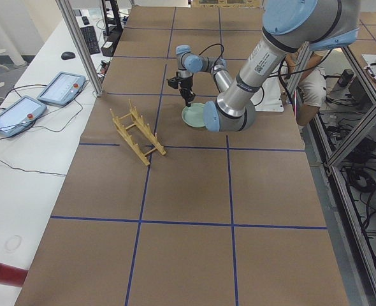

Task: Place plate on table
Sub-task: 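Carry the plate toward the robot and lower it flat onto the table, then open the left gripper and withdraw it from the plate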

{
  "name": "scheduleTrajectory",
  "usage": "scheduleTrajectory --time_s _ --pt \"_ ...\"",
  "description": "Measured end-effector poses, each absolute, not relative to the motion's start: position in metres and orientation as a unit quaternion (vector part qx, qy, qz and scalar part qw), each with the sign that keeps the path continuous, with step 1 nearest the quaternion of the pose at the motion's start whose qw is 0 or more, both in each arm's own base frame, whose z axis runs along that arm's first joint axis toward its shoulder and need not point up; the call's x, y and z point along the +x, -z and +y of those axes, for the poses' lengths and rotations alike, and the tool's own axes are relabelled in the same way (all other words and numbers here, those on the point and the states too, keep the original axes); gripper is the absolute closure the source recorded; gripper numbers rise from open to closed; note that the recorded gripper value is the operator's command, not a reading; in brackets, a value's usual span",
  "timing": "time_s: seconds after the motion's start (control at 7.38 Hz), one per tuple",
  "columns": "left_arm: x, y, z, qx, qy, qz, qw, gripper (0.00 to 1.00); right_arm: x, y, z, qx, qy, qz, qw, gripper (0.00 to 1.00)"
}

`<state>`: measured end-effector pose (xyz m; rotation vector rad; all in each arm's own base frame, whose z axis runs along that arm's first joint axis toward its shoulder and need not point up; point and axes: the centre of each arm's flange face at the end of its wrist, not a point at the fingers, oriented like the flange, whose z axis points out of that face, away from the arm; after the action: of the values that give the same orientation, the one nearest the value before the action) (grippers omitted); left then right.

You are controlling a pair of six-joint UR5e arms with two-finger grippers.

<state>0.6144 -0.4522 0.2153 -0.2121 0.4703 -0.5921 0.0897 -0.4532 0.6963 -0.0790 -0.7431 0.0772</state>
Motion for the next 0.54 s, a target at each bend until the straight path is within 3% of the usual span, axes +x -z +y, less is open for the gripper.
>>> scheduleTrajectory --time_s 0.27,0.54 --pt "0.579 -0.201 -0.482 -0.062 0.265 0.250 0.929 0.00 0.090 -0.696 -0.453 -0.039 -0.038 -0.363 0.930 0.00" --pt "0.450 -0.195 -0.562 -0.005 0.238 0.303 0.923 0.00 0.090 -0.696 -0.453 -0.039 -0.038 -0.363 0.930 0.00"
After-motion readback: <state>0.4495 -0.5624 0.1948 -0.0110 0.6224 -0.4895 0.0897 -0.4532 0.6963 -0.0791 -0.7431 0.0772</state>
